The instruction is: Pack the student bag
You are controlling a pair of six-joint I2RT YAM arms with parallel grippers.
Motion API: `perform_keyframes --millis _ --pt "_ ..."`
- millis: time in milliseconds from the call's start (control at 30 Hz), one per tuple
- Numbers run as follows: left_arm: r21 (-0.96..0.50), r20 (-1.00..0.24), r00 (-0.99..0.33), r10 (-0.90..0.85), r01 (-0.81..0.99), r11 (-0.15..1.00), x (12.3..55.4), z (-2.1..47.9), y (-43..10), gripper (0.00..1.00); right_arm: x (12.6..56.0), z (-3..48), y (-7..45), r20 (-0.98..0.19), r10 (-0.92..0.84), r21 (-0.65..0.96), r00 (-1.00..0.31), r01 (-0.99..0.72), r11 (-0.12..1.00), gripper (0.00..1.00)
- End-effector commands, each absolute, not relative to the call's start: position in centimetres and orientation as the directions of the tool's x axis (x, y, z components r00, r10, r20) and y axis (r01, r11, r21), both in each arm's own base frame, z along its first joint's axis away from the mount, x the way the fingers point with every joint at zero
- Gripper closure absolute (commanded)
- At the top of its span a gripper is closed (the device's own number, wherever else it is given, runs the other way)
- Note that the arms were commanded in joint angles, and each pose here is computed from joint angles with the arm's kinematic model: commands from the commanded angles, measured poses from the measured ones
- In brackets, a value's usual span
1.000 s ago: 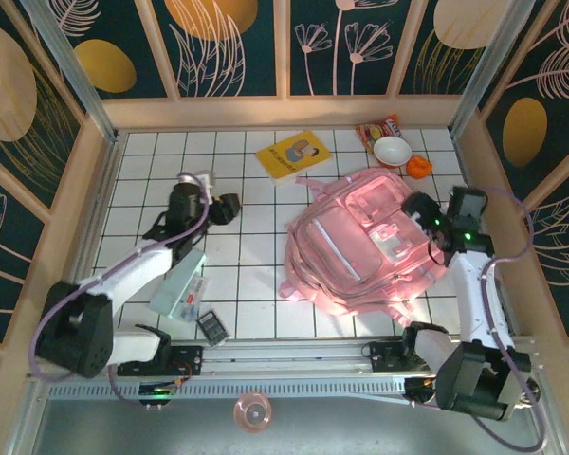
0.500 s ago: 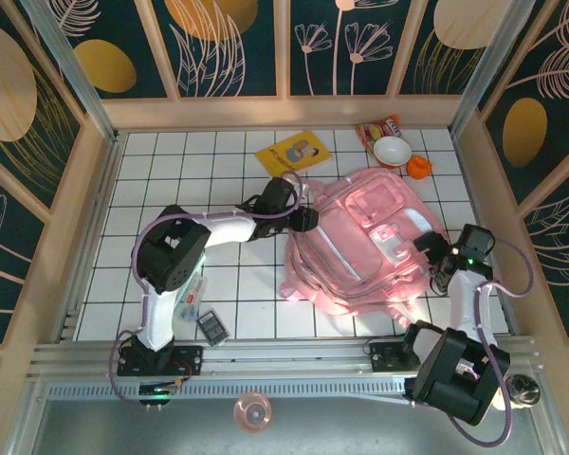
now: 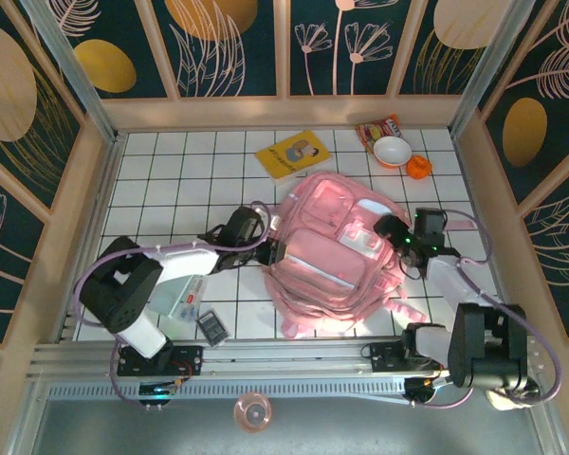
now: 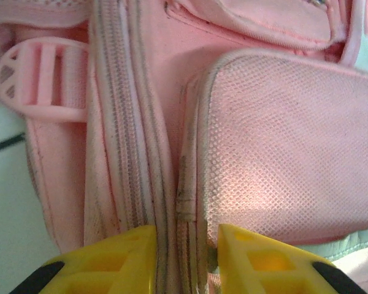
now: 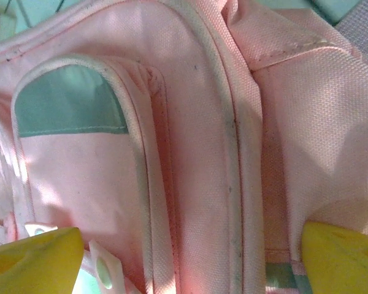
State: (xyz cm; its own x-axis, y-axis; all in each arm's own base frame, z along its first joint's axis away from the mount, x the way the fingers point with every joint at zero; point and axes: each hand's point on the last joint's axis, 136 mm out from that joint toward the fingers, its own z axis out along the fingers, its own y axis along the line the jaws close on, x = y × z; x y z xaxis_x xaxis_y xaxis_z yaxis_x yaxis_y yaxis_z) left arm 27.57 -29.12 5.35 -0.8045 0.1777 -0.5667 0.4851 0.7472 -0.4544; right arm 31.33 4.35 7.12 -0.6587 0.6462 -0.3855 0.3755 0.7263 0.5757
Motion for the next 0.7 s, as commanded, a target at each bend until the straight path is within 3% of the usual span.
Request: perform_keyframes --millis 0,233,500,667 --pt "-0.451 -0.52 -0.838 0.165 0.433 0.78 25.7 3.9 -27.8 0.69 34.4 9.6 8.2 -0.391 0.63 0.67 -0.671 0.262 0.695 0.09" --pt "-0.417 -0.539 -0.842 0.023 0.291 0.861 26.6 4.3 -25.0 0.69 37.2 9.9 12.8 -0.403 0.59 0.699 -0.7 0.181 0.692 0.1" --pt "-0.355 -0.651 -0.755 -0.076 0.215 0.91 28.4 8.7 -22.3 0.46 39.3 12.0 15.6 -0.46 0.565 0.703 -0.684 0.108 0.703 0.09" --pt "-0.253 -0.782 -0.623 0.018 0.343 0.905 29.0 14.5 -22.0 0.31 37.7 14.9 12.6 -0.531 0.568 0.648 -0.629 0.13 0.75 0.01"
